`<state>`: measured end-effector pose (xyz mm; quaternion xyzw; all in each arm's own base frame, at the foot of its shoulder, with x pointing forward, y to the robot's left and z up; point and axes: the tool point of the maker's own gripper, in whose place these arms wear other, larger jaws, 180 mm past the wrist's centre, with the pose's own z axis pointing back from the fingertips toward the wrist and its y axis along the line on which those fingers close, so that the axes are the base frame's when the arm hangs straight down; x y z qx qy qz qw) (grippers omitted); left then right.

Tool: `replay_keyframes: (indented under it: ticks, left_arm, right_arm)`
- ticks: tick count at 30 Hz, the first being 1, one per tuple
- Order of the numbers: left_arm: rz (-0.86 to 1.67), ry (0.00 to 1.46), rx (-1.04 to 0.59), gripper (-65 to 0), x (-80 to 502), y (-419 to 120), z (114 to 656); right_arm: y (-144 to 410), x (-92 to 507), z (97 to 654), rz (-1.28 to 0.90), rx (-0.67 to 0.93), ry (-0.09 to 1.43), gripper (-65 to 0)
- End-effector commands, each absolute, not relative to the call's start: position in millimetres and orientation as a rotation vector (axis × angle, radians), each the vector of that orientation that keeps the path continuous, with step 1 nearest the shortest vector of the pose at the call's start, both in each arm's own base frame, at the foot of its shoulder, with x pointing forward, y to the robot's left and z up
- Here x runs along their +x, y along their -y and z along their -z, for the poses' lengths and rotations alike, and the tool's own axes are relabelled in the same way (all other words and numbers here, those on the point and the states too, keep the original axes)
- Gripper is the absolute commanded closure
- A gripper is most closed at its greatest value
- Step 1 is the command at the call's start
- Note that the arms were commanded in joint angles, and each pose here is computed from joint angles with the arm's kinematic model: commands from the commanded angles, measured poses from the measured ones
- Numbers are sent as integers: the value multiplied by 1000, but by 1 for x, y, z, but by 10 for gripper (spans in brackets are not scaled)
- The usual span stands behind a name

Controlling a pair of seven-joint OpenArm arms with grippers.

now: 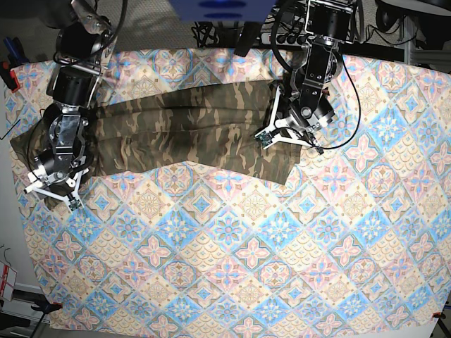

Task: Fold the T-shirt properly
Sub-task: 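Hold the shirt strip with both grippers and smooth it flat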

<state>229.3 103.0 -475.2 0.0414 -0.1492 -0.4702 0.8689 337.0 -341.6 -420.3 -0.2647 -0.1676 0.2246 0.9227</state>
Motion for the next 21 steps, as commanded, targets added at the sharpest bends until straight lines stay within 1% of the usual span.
replay_keyframes:
  ticks: [1, 3, 5, 12, 15, 18, 21]
  left_arm:
    - [982, 288, 131, -1, 230, -114, 474]
    - [982, 289, 132, -1, 231, -114, 473]
    - [983, 289, 132, -1, 231, -113, 473]
    - [981, 297, 131, -1, 232, -112, 472]
    - [979, 297, 132, -1, 232, -113, 472]
    - [977, 295, 132, -1, 232, -114, 472]
    - [974, 270, 145, -1, 229, -118, 473]
  right_arm:
    - [350, 359, 390, -456, -604, 423, -419]
    - [354, 364, 372, -463, -658, 448, -463]
    - [354, 370, 353, -461, -695, 493, -480]
    - [350, 387, 296, -442, -767, 661, -479]
    - [338, 391, 288, -443, -766, 699, -479]
    - [332, 382, 300, -470, -745, 666, -479]
    - [334, 361, 325, -500, -733, 564, -479]
